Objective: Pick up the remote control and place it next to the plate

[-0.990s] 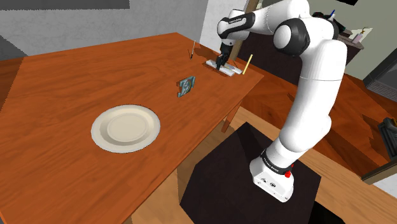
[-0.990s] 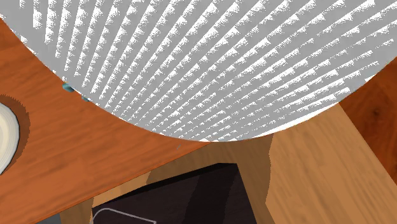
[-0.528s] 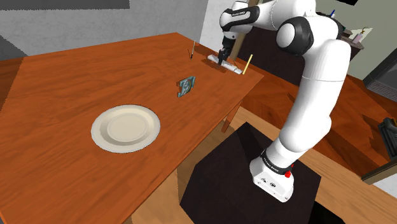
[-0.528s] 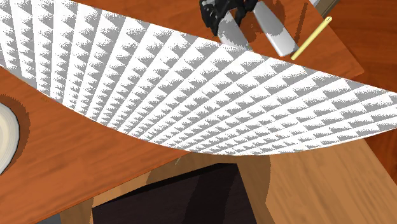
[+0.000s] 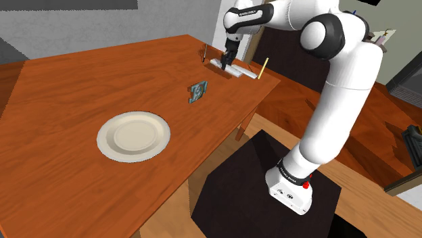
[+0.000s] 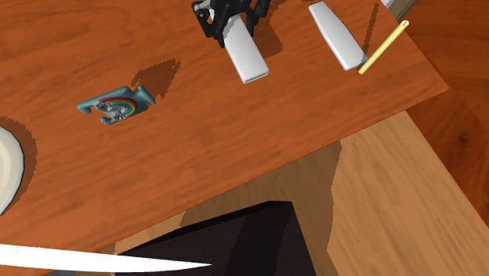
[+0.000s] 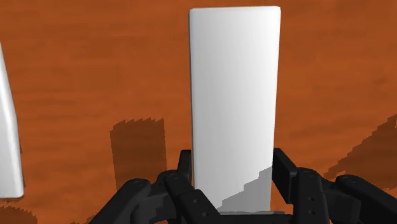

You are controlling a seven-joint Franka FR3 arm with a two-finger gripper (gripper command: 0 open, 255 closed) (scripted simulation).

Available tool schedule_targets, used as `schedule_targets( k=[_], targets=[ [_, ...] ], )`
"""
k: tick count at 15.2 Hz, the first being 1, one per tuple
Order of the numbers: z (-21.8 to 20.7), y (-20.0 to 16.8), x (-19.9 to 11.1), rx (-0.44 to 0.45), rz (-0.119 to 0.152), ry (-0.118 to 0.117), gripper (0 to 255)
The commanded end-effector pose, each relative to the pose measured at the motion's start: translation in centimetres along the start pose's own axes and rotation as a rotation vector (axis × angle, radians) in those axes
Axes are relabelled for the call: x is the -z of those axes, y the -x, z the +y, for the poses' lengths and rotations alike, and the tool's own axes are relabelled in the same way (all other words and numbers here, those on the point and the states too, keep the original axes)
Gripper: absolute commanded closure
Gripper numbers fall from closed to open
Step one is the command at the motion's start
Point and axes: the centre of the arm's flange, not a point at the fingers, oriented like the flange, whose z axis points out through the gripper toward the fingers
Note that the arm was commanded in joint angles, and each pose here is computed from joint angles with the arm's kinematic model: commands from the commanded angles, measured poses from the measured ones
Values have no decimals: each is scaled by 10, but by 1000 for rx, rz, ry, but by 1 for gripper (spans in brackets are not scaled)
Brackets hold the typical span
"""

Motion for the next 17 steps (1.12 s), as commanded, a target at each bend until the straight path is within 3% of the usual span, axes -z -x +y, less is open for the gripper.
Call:
schedule_targets(
  k=[1,17],
  targets=[
    [-28,-4,0,-1,0,1,255],
    [-233,-53,4,-1,0,1,255]
  ],
)
